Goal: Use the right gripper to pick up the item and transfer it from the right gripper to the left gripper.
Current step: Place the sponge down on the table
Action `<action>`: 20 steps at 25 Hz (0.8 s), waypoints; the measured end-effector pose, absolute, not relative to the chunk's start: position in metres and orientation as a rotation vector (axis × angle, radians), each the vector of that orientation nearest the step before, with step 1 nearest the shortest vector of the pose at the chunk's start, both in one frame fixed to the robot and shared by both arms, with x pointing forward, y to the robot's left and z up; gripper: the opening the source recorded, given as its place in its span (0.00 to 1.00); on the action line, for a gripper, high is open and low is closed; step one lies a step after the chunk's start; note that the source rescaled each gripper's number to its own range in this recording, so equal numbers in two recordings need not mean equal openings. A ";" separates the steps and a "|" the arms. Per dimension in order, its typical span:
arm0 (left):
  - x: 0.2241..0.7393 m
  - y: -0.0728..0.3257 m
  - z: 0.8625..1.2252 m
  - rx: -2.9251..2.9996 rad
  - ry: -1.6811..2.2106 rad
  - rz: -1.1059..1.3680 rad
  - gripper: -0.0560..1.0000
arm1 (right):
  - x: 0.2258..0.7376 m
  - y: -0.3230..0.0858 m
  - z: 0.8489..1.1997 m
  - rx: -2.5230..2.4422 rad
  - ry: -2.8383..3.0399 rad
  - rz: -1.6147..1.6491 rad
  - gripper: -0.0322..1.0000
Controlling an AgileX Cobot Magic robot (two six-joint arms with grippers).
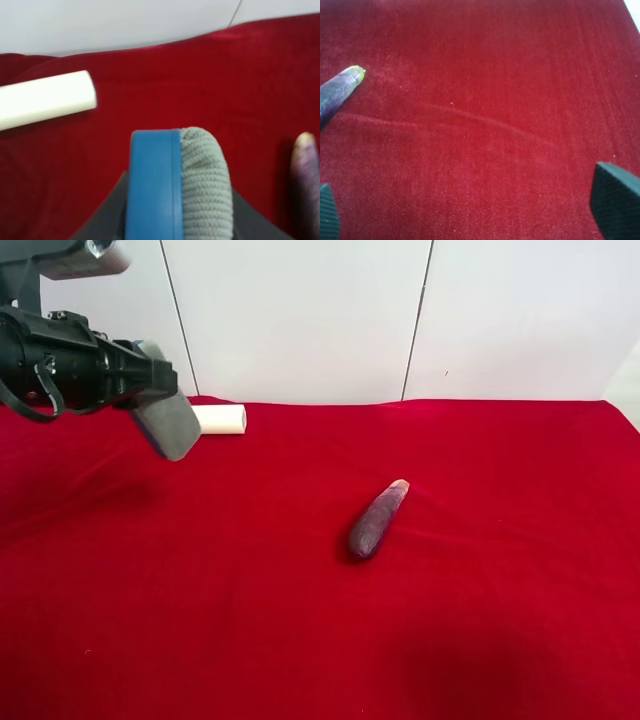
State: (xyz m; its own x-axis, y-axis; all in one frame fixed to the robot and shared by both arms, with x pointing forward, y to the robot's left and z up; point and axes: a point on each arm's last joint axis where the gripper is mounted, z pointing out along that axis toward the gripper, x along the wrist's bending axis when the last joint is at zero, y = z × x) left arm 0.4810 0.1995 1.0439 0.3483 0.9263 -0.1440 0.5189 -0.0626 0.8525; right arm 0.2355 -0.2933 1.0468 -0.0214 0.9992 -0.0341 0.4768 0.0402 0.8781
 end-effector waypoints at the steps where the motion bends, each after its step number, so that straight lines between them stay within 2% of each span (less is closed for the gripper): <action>1: 0.482 0.200 1.040 1.784 1.282 0.557 0.05 | 0.236 -0.293 1.047 1.528 1.593 0.912 1.00; 11: 0.533 0.183 1.027 2.145 1.215 0.435 0.05 | 0.236 -0.293 1.047 1.528 1.593 0.912 1.00; 20: 0.581 0.165 0.989 2.331 1.234 0.288 0.05 | 0.236 -0.293 1.047 1.528 1.593 0.912 1.00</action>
State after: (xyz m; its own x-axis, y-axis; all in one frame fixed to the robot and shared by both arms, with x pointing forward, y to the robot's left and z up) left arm 0.5807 0.1651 0.9893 0.5706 0.8203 -0.0384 0.7182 -0.4758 0.5077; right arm 0.2355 -0.2933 1.0468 -0.0214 0.9992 -0.0341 0.4768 0.0402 0.8781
